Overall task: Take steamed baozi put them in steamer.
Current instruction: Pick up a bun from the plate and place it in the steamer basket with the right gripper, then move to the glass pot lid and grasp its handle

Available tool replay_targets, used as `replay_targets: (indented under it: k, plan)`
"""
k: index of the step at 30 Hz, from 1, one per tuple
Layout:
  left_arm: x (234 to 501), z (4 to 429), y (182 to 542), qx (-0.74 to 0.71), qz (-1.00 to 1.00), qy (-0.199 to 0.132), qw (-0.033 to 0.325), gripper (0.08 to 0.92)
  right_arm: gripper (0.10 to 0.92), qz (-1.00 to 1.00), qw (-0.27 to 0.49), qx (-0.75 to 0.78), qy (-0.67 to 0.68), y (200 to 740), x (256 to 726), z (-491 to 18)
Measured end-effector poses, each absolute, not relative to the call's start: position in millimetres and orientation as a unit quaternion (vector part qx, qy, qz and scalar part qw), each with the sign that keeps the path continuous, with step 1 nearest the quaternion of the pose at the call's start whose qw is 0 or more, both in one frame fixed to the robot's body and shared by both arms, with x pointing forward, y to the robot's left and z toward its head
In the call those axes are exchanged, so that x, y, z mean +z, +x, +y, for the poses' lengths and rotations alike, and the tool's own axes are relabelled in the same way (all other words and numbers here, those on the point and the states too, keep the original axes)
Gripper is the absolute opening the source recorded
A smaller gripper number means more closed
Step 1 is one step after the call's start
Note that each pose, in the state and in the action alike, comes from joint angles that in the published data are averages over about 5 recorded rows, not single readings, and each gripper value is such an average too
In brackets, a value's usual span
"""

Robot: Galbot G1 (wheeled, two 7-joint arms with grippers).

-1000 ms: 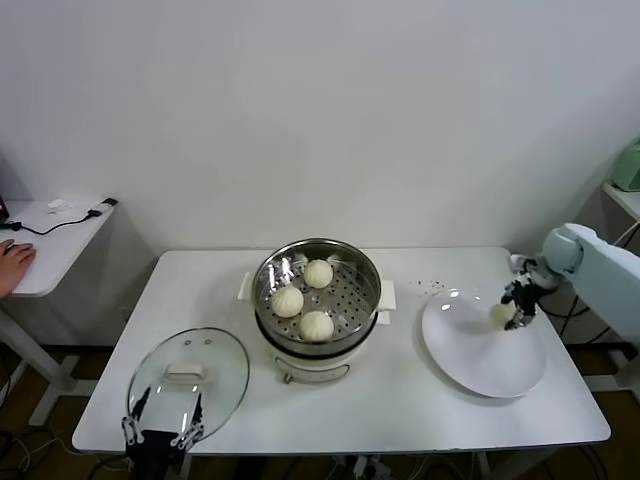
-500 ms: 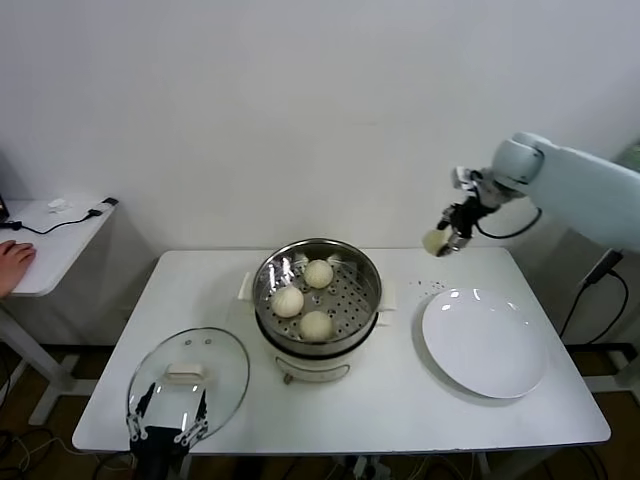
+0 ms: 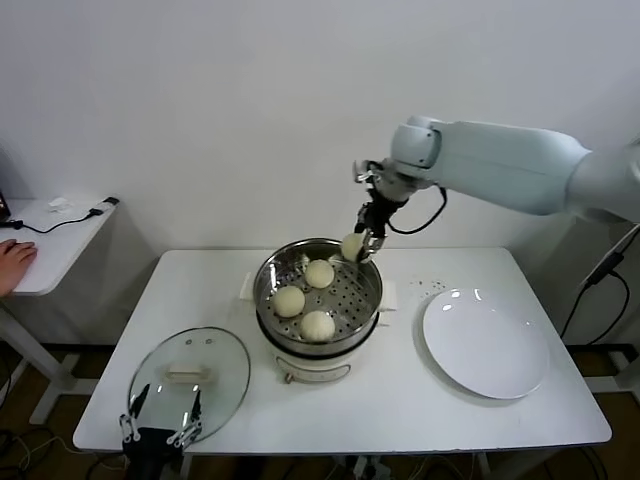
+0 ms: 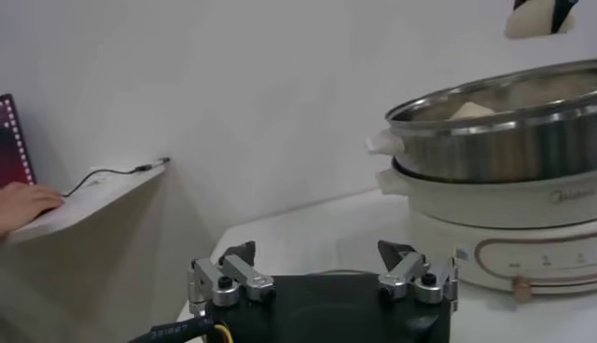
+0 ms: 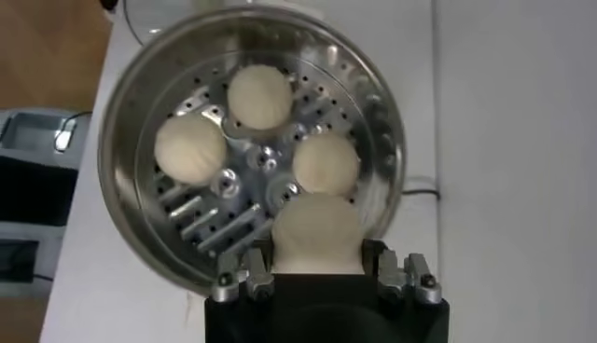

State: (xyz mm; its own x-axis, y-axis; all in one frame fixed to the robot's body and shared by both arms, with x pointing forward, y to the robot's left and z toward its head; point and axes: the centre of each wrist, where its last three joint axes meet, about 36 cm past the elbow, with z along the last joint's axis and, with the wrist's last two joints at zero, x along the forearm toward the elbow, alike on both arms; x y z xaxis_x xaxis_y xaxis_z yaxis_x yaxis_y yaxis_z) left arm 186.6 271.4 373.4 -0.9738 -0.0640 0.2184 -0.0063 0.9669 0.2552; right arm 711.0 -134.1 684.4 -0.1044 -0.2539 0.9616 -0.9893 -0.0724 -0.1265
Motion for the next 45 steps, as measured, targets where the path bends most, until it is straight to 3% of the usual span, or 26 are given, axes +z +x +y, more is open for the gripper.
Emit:
replay_targets:
  k: [22, 25, 32, 45]
  plan:
    - [367, 280, 190, -0.123, -0.985, 0.022, 0.116, 0.823, 0.613, -0.508, 0.431, 0.506, 0.547, 696, 589, -90]
    - [366, 280, 191, -0.122, -0.985, 0.022, 0.116, 0.823, 0.649, -0.508, 0.434, 0.507, 0.545, 696, 583, -89]
    - [367, 281, 193, -0.124, -0.985, 0.023, 0.116, 0.823, 0.809, -0.511, 0.436, 0.504, 0.543, 697, 583, -92]
    - [369, 279, 196, -0.127, -0.985, 0.019, 0.113, 0.823, 0.823, -0.551, 0.4, 0.48, 0.553, 699, 627, -126]
